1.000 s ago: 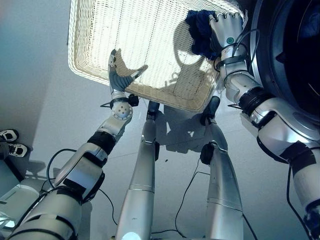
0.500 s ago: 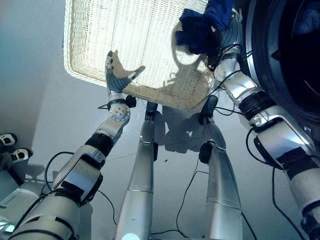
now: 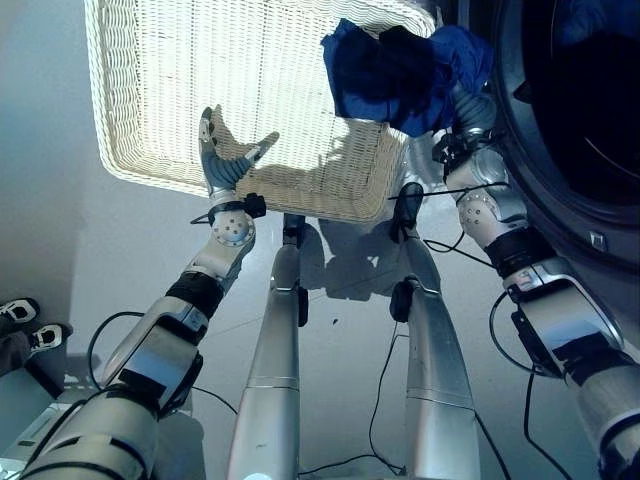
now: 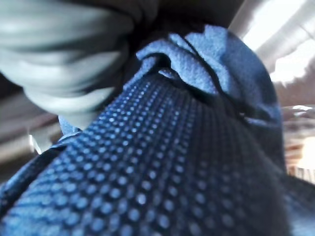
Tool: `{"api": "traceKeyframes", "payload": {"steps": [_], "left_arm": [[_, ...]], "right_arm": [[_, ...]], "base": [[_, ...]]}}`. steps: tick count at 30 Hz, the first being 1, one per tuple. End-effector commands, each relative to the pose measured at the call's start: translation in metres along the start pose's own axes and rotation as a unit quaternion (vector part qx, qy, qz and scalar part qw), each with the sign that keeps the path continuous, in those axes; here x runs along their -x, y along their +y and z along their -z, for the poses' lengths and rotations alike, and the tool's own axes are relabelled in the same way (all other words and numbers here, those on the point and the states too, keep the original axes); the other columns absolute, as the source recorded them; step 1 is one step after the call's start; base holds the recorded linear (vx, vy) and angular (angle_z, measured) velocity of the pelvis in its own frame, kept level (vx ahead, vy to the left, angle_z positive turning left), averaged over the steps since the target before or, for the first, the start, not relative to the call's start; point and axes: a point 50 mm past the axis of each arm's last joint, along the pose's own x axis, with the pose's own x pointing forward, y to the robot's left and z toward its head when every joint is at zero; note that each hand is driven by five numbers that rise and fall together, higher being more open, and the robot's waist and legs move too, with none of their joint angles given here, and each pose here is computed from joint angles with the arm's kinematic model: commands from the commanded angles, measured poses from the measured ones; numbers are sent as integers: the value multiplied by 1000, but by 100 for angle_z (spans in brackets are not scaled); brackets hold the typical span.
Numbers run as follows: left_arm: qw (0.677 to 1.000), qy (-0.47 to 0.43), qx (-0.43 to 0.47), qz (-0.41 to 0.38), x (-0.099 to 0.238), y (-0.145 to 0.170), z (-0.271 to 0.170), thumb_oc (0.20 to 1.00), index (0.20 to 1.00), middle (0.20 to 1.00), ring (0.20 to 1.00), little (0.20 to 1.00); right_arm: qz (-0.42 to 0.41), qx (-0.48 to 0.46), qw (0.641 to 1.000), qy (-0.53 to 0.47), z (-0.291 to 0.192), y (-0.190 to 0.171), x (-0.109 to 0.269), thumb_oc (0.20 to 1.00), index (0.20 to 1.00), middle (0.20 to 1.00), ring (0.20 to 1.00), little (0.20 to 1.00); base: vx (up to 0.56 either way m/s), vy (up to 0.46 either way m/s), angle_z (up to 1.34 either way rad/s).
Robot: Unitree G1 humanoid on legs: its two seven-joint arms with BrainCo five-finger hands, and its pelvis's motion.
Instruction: Put the clothes into the washing machine.
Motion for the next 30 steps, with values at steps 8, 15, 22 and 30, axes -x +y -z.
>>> {"api": "traceKeyframes", "payload": {"steps": [8, 15, 22, 30], "left_arm": [[998, -7, 38, -42, -3, 24, 0, 1000, 1000, 1000, 1000, 1000], [998, -4, 36, -46, -7, 31, 3, 1000, 1000, 1000, 1000, 1000], [999, -3, 34, -38, -12, 29, 0, 1000, 1000, 1000, 1000, 1000], [999, 2, 20, -32, 13, 54, 23, 1000, 1000, 1000, 1000, 1000]], "right_arm": [[-44, -261, 959, -101, -32, -33, 12, 200, 200, 200, 200, 200], [20, -312, 944, -103, -31, -61, 12, 200, 200, 200, 200, 200], [187, -178, 964, -57, -34, -92, 6, 200, 200, 200, 200, 200], [380, -40, 866, -322, -188, -98, 7, 200, 200, 200, 200, 200]], "base": [[-8, -2, -5], [-5, -3, -3], [-3, -6, -2], [-5, -16, -1]]}}
